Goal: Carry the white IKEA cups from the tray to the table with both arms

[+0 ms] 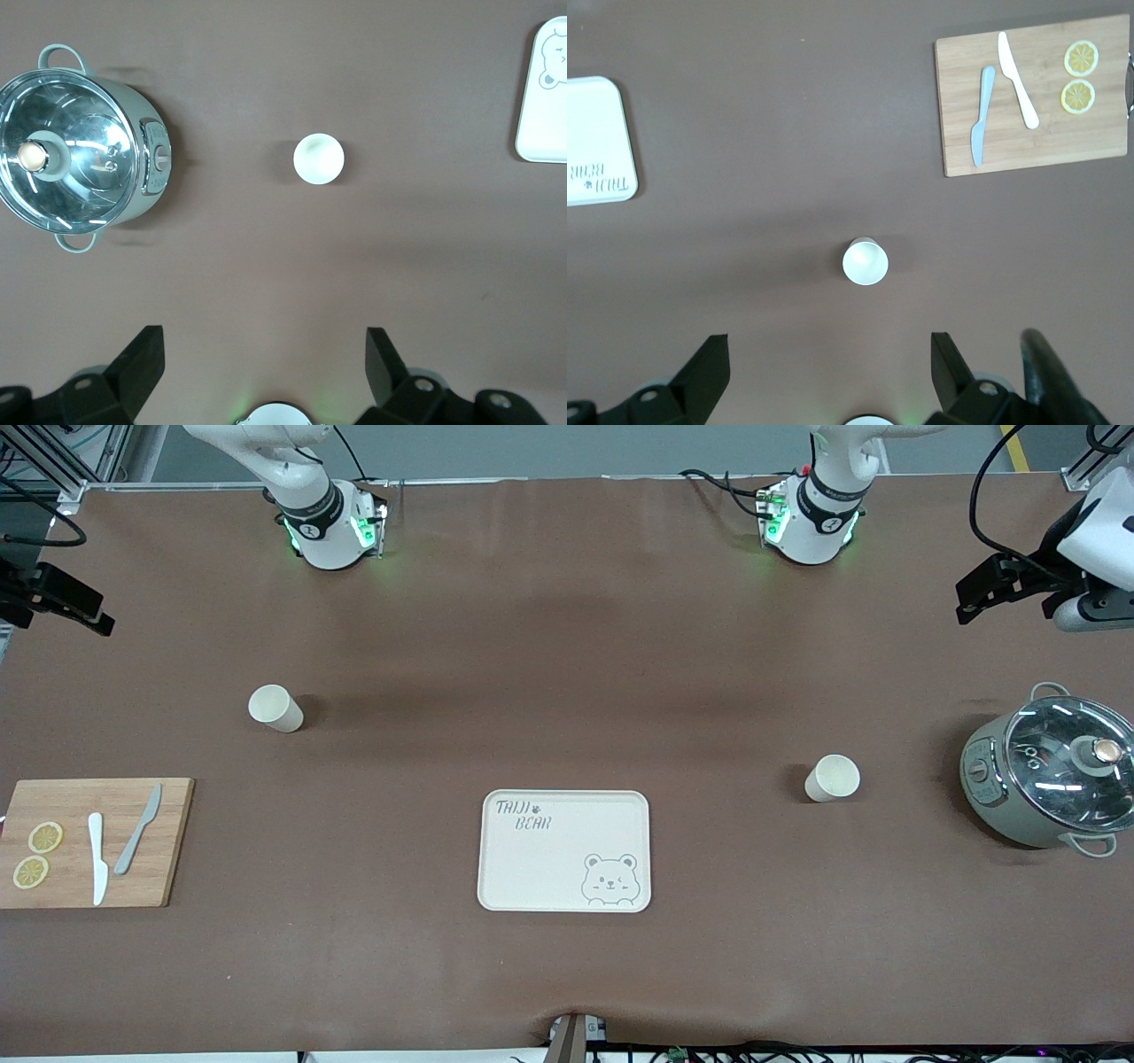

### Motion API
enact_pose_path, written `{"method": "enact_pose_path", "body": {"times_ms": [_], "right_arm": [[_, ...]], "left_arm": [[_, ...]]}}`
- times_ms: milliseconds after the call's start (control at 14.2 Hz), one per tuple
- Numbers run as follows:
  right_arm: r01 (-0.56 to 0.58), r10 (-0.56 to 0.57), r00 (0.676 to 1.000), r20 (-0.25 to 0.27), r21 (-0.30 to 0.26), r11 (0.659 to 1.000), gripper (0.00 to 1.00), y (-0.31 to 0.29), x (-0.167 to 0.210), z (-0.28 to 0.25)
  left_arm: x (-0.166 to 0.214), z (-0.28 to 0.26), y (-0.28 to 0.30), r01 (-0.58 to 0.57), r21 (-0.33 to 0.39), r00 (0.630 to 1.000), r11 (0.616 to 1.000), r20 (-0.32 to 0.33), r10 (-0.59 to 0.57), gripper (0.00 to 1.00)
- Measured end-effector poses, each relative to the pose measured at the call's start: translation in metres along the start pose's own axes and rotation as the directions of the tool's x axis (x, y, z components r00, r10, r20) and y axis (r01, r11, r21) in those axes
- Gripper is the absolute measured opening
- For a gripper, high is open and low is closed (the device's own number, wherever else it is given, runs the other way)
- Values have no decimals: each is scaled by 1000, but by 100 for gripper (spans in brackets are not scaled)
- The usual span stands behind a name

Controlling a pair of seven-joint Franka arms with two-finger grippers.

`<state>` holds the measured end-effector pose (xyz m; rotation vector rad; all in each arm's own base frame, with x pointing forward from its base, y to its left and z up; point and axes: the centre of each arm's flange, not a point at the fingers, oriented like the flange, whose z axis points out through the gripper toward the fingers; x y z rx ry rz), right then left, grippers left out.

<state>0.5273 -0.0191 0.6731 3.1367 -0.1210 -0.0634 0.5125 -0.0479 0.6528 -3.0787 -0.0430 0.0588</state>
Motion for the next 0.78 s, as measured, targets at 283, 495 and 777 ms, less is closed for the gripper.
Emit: {"method": "enact_pose_path", "body": {"times_ms": [283,495,777], "right_arm": [[41,-40,999,10,-14,999,100,10,-1,1],[45,-45,999,16,-14,999,100,11,-1,2],[46,-46,999,21,-14,999,100,11,-1,3]], "left_arm": [[0,-2,0,0,-1,1000,1000,-5,0,100],[1,-1,0,0,-1,1000,1000,-3,0,100],[2,1,0,0,-1,1000,1000,1,0,100]]}}
